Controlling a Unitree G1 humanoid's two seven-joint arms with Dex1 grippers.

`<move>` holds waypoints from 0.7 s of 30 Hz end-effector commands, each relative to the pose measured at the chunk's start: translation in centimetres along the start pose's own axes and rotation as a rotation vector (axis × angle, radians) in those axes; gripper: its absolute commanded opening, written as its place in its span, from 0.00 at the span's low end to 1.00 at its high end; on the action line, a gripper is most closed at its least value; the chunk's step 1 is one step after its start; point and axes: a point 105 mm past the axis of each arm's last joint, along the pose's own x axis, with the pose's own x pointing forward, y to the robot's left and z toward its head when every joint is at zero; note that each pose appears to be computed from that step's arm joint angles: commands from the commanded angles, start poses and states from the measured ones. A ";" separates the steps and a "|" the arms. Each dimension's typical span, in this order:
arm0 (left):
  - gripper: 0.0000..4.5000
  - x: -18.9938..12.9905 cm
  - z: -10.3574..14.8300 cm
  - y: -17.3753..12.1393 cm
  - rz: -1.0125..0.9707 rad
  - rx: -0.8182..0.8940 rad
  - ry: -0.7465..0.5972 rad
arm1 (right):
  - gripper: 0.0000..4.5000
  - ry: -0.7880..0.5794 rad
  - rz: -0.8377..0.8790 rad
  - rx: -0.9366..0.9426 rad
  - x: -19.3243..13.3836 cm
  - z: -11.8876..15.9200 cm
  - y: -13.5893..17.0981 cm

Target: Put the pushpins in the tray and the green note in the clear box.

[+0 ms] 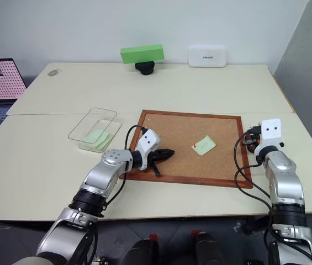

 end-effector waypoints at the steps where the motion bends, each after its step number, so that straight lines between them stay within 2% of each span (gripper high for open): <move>1: 0.00 0.5 -2.5 -1.1 -0.032 -0.037 0.085 | 0.10 -0.034 -0.032 -0.087 -0.2 0.8 -0.9; 2: 0.00 0.5 -2.5 -1.1 -0.030 -0.038 0.085 | 0.12 -0.031 -0.032 -0.082 -0.2 0.6 -0.9; 6: 0.00 0.4 -2.5 -1.0 -0.029 -0.037 0.086 | 0.31 -0.020 -0.042 -0.108 -0.2 0.0 -1.3; 13: 0.00 0.4 -2.4 -1.0 -0.030 -0.035 0.085 | 0.67 -0.024 -0.050 -0.140 -0.1 -0.1 -1.6; 19: 0.00 0.4 -2.3 -0.9 -0.031 -0.034 0.084 | 0.95 -0.052 -0.053 0.059 0.1 0.4 -1.6; 21: 0.00 0.5 -2.3 -1.0 -0.032 -0.033 0.084 | 0.99 -0.066 -0.038 0.119 0.1 0.7 -1.4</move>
